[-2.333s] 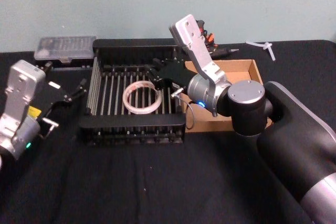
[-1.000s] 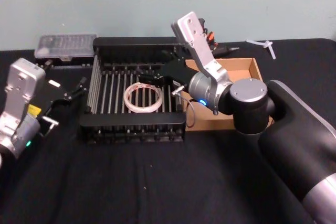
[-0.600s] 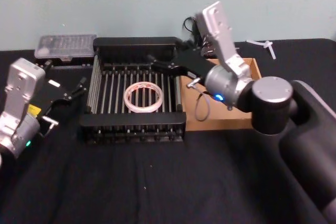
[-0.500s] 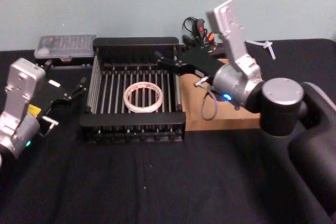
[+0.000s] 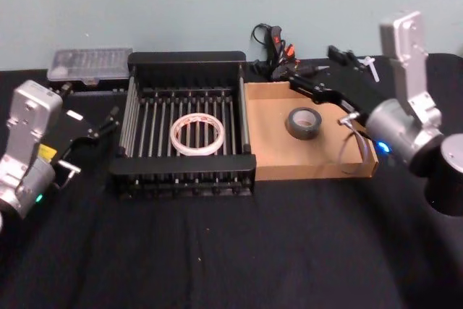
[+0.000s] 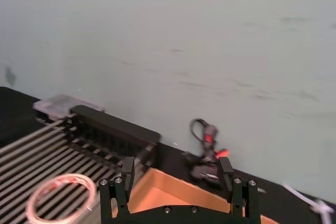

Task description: Pick up the white tape and place it into the black box , Pick up the silver tape and place it into the brown box.

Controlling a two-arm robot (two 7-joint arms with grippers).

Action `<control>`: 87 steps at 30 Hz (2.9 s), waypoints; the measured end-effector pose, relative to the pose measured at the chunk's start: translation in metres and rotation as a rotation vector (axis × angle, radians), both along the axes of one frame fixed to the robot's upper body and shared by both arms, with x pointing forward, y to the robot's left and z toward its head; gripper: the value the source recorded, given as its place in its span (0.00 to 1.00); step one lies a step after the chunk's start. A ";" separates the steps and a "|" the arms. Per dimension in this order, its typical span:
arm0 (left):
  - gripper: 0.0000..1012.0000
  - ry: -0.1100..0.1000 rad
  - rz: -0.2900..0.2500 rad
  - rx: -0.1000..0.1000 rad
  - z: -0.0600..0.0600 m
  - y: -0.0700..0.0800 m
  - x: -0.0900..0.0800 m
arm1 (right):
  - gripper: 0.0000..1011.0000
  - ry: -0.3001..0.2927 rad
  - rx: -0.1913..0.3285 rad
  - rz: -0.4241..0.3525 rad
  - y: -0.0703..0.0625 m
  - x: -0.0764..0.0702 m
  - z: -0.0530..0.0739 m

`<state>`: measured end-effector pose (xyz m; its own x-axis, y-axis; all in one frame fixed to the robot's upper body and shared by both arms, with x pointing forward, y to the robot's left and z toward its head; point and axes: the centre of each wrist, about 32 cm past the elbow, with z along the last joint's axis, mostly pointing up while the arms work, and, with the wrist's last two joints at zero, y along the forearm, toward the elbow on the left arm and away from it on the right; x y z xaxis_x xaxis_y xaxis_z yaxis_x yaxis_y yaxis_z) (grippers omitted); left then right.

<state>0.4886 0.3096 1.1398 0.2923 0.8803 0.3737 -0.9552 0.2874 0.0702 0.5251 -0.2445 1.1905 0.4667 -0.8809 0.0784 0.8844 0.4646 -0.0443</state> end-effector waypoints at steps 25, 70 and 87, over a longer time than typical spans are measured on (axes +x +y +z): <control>0.99 0.000 0.000 0.000 0.000 0.000 0.000 | 0.99 0.025 -0.047 -0.157 -0.025 -0.032 -0.058; 0.99 0.000 0.000 0.000 0.000 0.000 0.000 | 0.99 0.021 -0.046 -0.151 -0.024 -0.032 -0.056; 0.99 0.000 0.000 0.000 0.000 0.000 0.000 | 0.99 0.021 -0.046 -0.151 -0.024 -0.032 -0.056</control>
<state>0.4886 0.3097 1.1398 0.2923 0.8803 0.3738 -0.9552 0.2874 0.0703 0.4935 -0.2689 1.1342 0.3309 -0.9371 0.1116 0.9428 0.3232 -0.0814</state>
